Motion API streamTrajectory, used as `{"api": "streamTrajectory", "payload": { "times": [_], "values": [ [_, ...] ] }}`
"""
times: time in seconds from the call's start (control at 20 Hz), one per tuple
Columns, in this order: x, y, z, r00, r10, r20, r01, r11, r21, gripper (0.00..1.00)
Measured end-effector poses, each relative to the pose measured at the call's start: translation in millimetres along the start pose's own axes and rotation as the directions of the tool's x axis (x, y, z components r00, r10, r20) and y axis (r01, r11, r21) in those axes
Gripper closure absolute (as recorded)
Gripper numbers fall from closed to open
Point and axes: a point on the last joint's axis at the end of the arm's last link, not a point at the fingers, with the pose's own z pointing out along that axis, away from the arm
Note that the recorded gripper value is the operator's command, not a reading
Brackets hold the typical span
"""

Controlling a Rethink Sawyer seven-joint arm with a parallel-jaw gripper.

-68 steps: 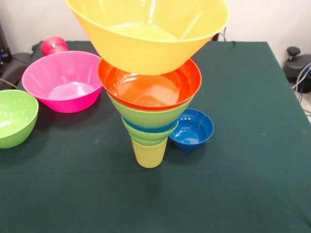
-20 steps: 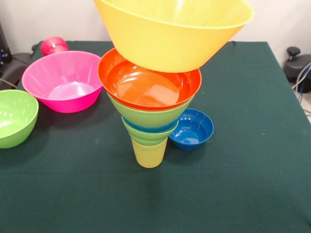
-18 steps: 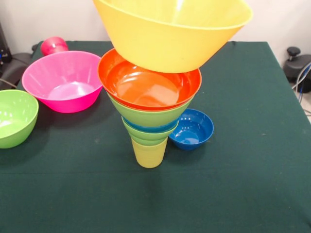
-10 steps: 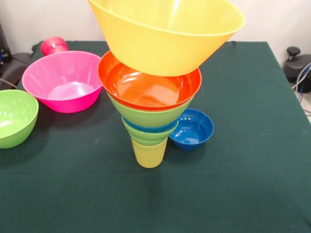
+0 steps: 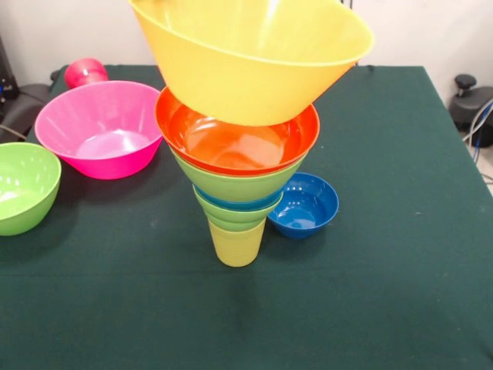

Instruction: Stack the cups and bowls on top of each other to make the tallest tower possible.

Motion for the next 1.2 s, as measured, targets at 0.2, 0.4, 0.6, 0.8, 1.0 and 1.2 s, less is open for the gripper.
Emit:
{"api": "streamTrajectory", "payload": {
  "times": [0.2, 0.4, 0.6, 0.8, 1.0, 1.2],
  "values": [
    [-5.3, -8.7, -0.1, 0.9999, 0.012, 0.003, -0.012, 0.9999, 0.007, 1.0],
    [-8.9, -17.6, 1.0, 0.9997, 0.026, 0.002, -0.026, 0.9996, 0.009, 1.0],
    [-11.3, -26.4, 1.9, 0.9992, 0.041, -0.003, -0.041, 0.9991, 0.012, 1.0],
    [-11.3, -32.0, 3.1, 0.9987, 0.05, -0.008, -0.05, 0.9987, 0.012, 1.0],
    [-9.0, -33.5, 4.3, 0.9986, 0.051, -0.011, -0.051, 0.9987, 0.007, 1.0],
    [-7.8, -31.9, 4.5, 0.9988, 0.048, -0.003, -0.048, 0.9988, -0.01, 1.0]
  ]
}}
